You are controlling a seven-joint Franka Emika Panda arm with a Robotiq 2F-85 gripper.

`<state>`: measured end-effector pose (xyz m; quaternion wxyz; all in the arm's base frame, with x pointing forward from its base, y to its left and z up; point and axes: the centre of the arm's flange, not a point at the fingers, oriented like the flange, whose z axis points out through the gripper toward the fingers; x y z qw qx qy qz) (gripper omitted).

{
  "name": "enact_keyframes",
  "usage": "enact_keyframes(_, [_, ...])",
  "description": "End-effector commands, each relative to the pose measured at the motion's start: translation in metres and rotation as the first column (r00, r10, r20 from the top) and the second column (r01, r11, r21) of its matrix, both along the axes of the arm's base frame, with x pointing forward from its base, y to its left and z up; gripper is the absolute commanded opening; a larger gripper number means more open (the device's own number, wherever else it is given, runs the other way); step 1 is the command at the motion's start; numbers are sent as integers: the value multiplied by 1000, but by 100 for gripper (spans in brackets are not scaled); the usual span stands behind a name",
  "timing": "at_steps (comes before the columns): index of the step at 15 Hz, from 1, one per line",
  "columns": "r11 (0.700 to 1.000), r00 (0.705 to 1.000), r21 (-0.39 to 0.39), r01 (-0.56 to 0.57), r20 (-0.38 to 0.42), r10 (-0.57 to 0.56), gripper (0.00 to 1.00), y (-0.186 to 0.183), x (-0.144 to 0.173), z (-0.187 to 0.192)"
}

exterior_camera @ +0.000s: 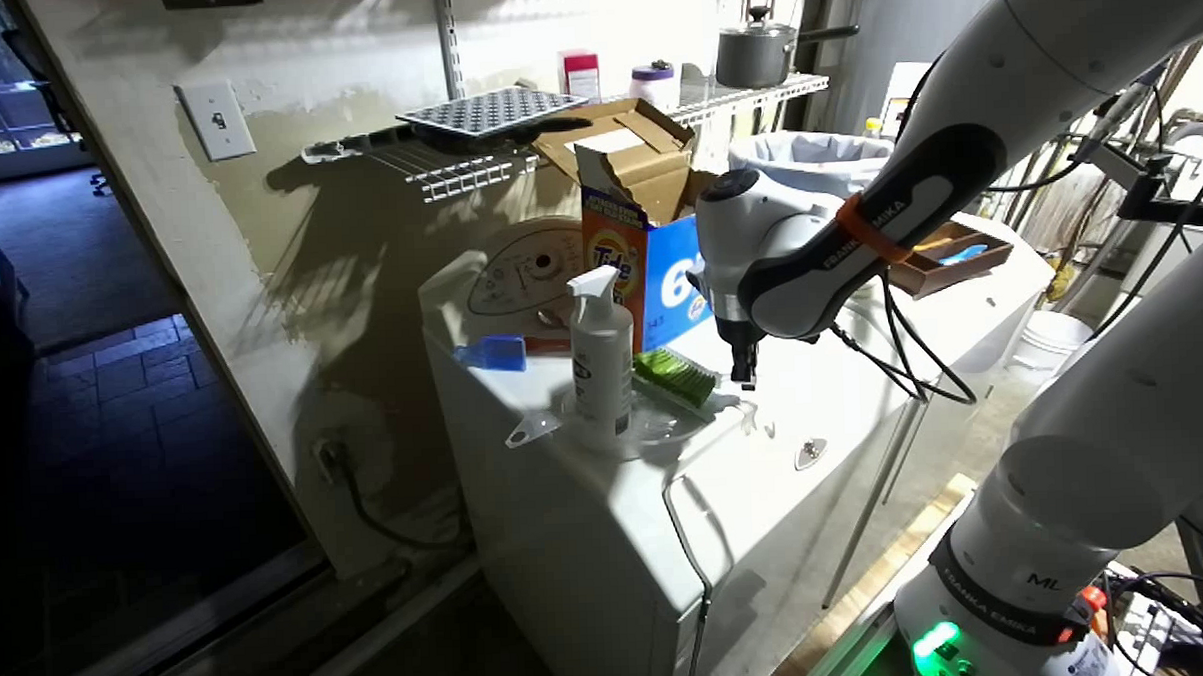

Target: Use the hand broom to brush the white substance onto the dustpan

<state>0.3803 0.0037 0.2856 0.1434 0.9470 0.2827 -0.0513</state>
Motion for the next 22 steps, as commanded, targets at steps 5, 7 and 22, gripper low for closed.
enact_keyframes(5, [998, 998, -49, 42, 39, -41, 3, -25, -13, 15])
enact_keyframes(7, [995, 999, -87, 38, 7, -37, 3, -30, -12, 8])
enact_keyframes(22, [995, 995, -81, -55, -91, 47, 3, -19, -9, -19])
